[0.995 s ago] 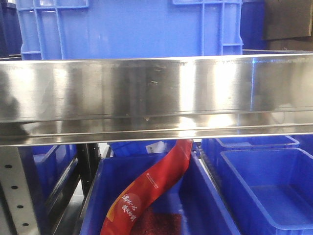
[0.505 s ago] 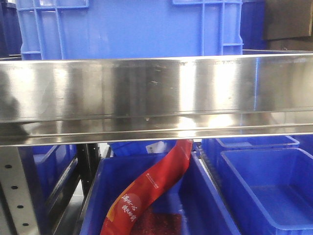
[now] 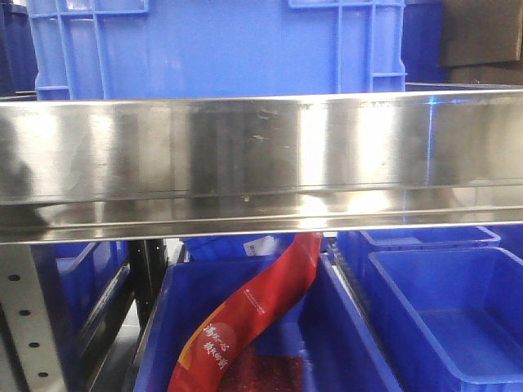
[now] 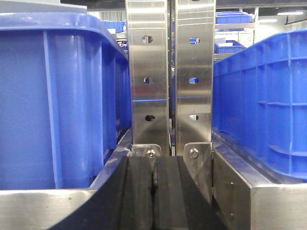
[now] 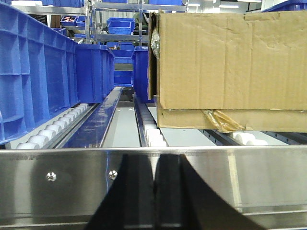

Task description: Grab PVC pipe and place in blue bin

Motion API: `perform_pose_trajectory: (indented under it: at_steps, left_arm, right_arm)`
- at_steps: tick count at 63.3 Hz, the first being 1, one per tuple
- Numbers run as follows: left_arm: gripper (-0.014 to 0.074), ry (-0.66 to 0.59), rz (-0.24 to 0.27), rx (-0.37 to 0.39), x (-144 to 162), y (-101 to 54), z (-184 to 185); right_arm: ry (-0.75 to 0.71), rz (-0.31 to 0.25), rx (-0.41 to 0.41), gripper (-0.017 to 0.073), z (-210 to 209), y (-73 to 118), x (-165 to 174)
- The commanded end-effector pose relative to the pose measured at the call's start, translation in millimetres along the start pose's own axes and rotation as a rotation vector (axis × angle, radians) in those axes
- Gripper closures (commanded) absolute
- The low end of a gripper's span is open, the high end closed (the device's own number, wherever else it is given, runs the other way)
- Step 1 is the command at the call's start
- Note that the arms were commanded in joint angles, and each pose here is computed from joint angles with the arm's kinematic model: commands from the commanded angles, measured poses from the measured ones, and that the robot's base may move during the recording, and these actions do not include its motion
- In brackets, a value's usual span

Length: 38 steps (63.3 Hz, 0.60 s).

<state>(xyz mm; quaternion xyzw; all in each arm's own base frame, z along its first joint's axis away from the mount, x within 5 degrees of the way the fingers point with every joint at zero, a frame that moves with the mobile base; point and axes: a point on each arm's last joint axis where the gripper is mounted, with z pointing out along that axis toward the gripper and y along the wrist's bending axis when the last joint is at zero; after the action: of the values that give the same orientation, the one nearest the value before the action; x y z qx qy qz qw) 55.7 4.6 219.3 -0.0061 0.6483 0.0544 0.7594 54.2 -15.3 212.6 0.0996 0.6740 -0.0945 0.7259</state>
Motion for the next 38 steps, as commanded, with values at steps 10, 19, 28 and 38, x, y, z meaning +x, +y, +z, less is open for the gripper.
perform_pose_trajectory:
  at_steps: [10, 19, 28, 38]
  left_arm:
    - [0.0704, -0.024, -0.012, -0.006, -2.7, 0.5, -0.5]
    - [0.0704, -0.024, -0.012, -0.006, -2.7, 0.5, -0.5]
    - [0.0704, -0.024, -0.012, -0.006, -2.7, 0.5, -0.5]
    - [0.0704, -0.024, -0.012, -0.006, -2.7, 0.5, -0.5]
  right_arm:
    - [-0.061, 0.009, 0.012, 0.0728, -0.3, -0.9, -4.8]
    - [-0.078, 0.009, 0.013, 0.0728, -0.4, -1.0, -6.3]
    - [-0.078, 0.009, 0.013, 0.0728, -0.4, -1.0, -6.3]
    - [-0.078, 0.009, 0.013, 0.0728, -0.4, -1.0, -6.3]
